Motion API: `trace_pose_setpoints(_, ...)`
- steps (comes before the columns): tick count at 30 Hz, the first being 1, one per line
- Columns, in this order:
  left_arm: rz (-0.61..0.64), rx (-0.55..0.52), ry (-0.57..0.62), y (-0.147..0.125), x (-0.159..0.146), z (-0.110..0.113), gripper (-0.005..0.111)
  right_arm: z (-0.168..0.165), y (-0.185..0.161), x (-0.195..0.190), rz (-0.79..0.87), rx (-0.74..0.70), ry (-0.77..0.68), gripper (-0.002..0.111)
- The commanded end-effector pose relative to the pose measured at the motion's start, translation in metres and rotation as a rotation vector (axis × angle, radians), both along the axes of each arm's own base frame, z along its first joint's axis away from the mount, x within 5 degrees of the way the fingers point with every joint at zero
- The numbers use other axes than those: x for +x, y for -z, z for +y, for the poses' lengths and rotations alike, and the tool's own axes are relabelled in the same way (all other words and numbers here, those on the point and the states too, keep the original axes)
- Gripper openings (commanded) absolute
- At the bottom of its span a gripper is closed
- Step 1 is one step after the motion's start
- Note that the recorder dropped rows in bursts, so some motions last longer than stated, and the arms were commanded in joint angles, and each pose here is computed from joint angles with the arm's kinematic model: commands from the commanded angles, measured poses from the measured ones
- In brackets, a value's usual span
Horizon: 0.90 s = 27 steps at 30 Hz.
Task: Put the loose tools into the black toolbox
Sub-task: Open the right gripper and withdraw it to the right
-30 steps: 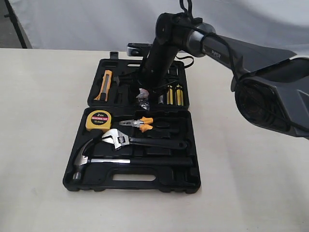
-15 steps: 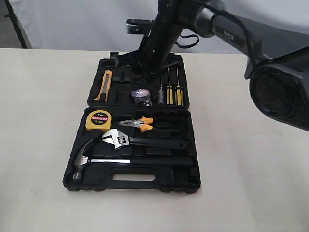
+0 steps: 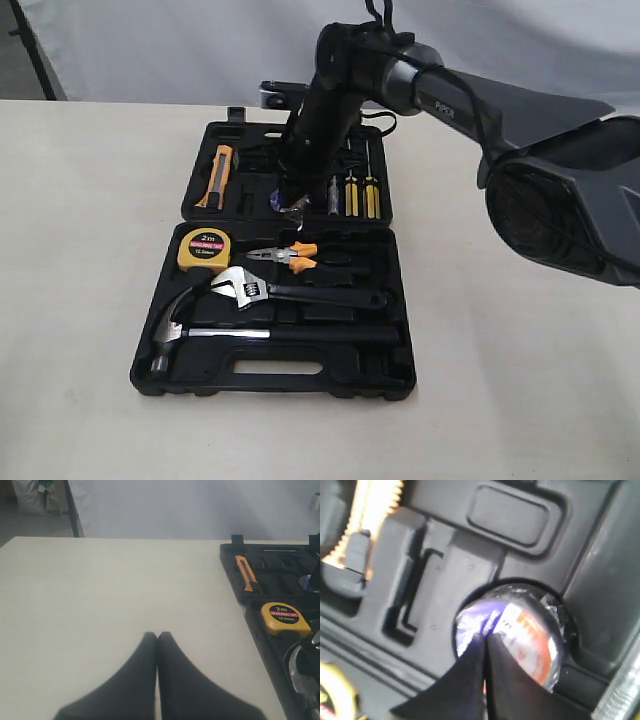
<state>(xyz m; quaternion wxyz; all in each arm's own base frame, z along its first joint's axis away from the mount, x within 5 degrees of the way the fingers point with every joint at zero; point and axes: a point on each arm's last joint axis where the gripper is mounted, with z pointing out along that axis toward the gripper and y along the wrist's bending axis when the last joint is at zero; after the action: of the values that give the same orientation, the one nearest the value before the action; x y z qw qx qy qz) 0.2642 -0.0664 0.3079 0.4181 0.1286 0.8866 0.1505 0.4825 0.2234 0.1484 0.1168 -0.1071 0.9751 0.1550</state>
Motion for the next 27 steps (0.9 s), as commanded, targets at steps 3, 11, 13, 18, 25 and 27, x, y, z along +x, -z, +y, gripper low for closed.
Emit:
trace_pose_setpoints(3,-0.005,-0.027,-0.001,0.001,-0.002,0.000,0.001,-0.006,-0.076,-0.019,-0.035,0.014,-0.023,0.000)
trace_pose_setpoints(11,-0.005,-0.027,-0.001,0.001,-0.002,0.000,0.001,-0.022,-0.123,-0.051,-0.055,-0.008,-0.017,0.000)
trace_pose_setpoints(13,-0.005,-0.027,-0.001,0.001,-0.002,0.000,0.001,-0.028,-0.129,-0.070,-0.027,-0.022,-0.027,0.000)
trace_pose_setpoints(18,-0.005,-0.027,-0.001,0.001,-0.002,0.000,0.001,-0.069,-0.136,-0.124,0.031,-0.065,0.016,0.000)
trace_pose_setpoints(25,-0.005,-0.027,-0.001,0.001,-0.002,0.000,0.001,-0.164,-0.155,-0.227,-0.063,-0.072,0.217,0.000)
trace_pose_setpoints(27,-0.005,-0.027,-0.001,0.001,-0.002,0.000,0.001,-0.188,-0.155,-0.261,-0.107,-0.119,0.287,0.000)
